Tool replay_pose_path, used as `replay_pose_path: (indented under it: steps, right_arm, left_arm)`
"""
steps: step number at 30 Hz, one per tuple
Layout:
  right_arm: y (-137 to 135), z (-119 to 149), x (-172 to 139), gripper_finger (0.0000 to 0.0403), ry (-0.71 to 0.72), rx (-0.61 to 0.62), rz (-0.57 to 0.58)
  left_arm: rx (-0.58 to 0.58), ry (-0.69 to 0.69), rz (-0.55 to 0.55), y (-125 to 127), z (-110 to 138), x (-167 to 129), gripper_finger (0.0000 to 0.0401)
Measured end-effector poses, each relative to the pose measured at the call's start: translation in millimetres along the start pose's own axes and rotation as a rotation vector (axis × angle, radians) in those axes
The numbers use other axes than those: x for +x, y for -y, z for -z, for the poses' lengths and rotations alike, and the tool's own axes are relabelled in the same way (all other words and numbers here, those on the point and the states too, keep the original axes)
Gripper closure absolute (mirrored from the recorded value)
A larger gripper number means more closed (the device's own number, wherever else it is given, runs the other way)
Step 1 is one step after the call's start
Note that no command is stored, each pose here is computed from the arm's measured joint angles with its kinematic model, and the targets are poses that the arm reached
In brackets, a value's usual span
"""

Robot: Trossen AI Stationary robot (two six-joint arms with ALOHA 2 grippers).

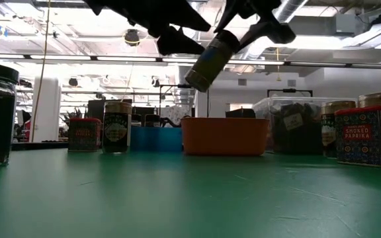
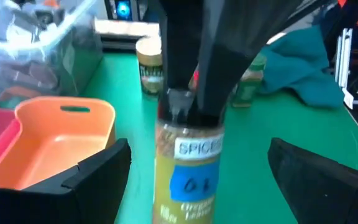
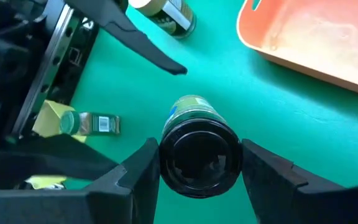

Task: Sort spices by type
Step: Put the black seasoning bottle into the blue bin

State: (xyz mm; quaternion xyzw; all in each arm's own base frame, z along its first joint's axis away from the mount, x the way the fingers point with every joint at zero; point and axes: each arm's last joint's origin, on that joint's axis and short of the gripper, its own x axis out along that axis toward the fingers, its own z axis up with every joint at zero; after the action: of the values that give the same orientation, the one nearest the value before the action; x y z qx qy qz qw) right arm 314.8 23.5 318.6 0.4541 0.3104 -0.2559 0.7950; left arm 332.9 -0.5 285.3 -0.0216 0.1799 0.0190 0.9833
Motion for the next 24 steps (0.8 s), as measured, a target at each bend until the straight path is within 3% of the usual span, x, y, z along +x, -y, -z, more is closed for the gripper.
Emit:
replay_pose_path:
  steps: [13, 24]
  right_arm:
    - [-8, -5, 0, 0.0186, 0.061, 0.029, -0.080]
    - [-9, -5, -1, 0.0186, 0.070, 0.030, -0.079]
  left_arm:
    - [0.073, -0.013, -0.037, 1, 3, 4, 0.0043]
    - [0.044, -0.058, -0.081, -1, 10, 9, 0.0141]
